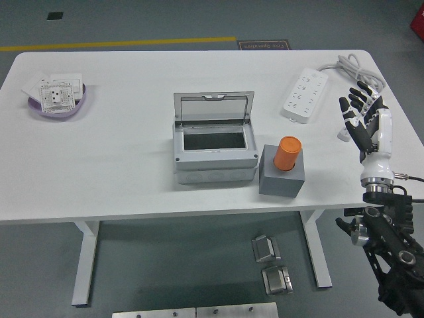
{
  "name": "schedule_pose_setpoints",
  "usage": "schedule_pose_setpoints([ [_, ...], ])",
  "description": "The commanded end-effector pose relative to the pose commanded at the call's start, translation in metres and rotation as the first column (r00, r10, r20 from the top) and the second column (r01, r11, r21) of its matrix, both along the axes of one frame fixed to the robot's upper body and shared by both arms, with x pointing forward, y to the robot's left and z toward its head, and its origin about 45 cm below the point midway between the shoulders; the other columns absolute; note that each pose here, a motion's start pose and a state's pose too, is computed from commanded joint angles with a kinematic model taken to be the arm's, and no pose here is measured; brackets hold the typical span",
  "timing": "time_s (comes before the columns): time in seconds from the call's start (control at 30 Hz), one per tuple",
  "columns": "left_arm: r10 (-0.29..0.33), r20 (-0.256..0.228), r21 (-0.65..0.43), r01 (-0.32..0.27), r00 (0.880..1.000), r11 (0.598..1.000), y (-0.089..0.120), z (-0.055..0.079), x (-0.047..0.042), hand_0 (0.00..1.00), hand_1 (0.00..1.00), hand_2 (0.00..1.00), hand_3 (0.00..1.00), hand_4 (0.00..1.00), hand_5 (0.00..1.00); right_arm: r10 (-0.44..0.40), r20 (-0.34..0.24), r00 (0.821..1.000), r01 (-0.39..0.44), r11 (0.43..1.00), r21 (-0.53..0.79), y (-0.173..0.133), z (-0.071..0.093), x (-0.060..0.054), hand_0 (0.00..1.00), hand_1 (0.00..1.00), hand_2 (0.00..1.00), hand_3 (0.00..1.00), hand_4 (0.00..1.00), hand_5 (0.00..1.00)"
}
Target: Pick up the cylinder from the cube,place it in the box,flap close box
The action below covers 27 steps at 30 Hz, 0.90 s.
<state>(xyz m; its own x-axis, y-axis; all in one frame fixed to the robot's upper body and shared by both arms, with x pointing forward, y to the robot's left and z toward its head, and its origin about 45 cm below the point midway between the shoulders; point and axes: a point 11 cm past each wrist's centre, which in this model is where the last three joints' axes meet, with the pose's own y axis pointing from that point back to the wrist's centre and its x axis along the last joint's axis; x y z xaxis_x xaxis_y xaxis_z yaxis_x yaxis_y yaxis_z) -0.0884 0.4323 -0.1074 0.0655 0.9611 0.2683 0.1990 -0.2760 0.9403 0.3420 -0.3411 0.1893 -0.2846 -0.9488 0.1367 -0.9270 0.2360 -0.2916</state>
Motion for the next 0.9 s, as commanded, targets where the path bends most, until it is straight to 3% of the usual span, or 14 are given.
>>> schedule_pose_setpoints([
  [0.9, 0.010, -0.003, -0.004, -0.010, 1.000, 1.000, -0.0041, -0.0013, -0.0008, 0.630, 0.582, 0.542, 0.591, 0.484, 0.041, -0.020, 0.022, 1.000, 0.020, 1.000, -0.009, -0.0072, 0.0094, -0.0002, 0.774, 0.758, 0.759, 0.796, 0.926, 0.543],
])
